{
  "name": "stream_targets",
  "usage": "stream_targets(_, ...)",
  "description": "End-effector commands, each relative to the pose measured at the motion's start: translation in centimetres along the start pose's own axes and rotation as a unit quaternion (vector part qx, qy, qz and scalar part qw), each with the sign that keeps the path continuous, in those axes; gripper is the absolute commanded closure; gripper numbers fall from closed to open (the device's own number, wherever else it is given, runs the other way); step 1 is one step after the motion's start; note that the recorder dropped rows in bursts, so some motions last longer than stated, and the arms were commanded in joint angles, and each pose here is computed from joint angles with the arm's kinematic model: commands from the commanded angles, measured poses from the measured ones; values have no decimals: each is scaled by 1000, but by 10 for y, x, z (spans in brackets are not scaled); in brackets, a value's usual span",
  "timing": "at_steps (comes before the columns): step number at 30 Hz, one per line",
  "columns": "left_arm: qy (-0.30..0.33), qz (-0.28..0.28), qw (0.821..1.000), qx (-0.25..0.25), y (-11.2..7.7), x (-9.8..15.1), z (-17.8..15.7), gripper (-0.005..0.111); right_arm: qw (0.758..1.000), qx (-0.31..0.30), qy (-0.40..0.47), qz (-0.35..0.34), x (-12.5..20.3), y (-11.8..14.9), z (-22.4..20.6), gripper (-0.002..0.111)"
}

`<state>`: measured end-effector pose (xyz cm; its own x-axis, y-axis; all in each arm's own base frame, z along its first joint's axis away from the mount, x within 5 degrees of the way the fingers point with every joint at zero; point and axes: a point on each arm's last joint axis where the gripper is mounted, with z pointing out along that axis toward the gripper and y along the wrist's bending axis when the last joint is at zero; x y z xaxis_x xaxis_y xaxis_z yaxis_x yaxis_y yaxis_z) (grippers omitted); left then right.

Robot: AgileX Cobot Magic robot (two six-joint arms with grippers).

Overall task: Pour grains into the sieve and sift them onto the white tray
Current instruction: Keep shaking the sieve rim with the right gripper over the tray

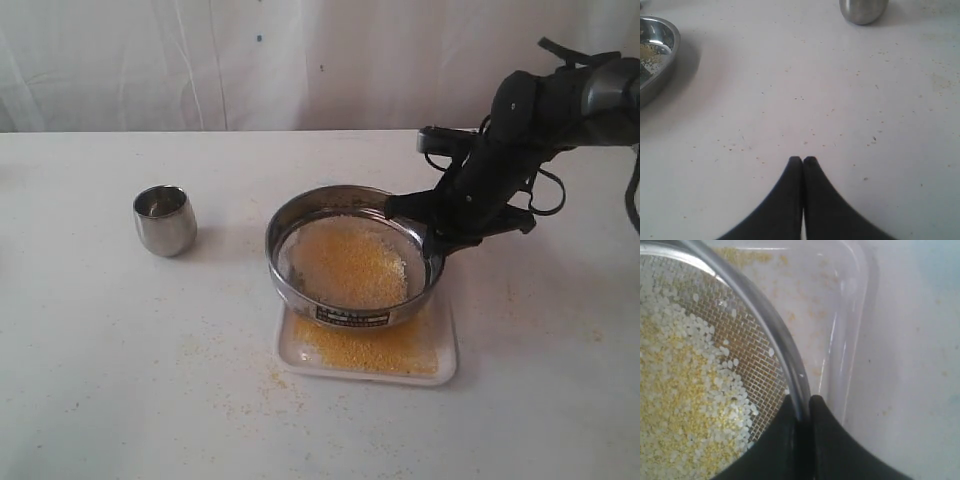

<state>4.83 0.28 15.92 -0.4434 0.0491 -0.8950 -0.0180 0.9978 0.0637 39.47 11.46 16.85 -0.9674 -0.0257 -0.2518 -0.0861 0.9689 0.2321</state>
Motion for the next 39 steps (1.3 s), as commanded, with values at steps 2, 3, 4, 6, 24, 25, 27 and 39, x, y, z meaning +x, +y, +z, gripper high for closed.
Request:
stream_targets(2, 12, 0, 1000, 4, -1, 3, 0, 107, 999, -13, 24, -25, 4, 3, -8, 108)
stream_targets(3, 12, 0, 1000, 4, -1, 3, 0, 107, 999, -7, -9, -34, -2, 2, -7, 108)
stream_targets(4, 12, 0, 1000, 4, -1, 3, 0, 107, 999, -2, -26, -35, -5, 1, -7, 108)
stream_targets(6, 12, 0, 1000, 4, -1, 3, 0, 107, 1000, -5, -11, -22, -3, 1, -7, 108)
stream_targets(24, 12, 0, 1000, 4, -1, 3, 0, 107, 995, 1, 82, -56, 14, -1, -10, 108)
stream_targets(25, 12, 0, 1000, 4, -1, 3, 0, 107, 998, 5, 38, -58, 6, -1, -9, 108)
stream_targets(27, 12, 0, 1000, 4, -1, 3, 0, 107, 999, 0, 1, -44, 0, 0, -9, 108)
stream_targets(39, 12, 0, 1000, 4, -1, 3, 0, 107, 999, -13, 44, -13, 8, 3, -11, 108)
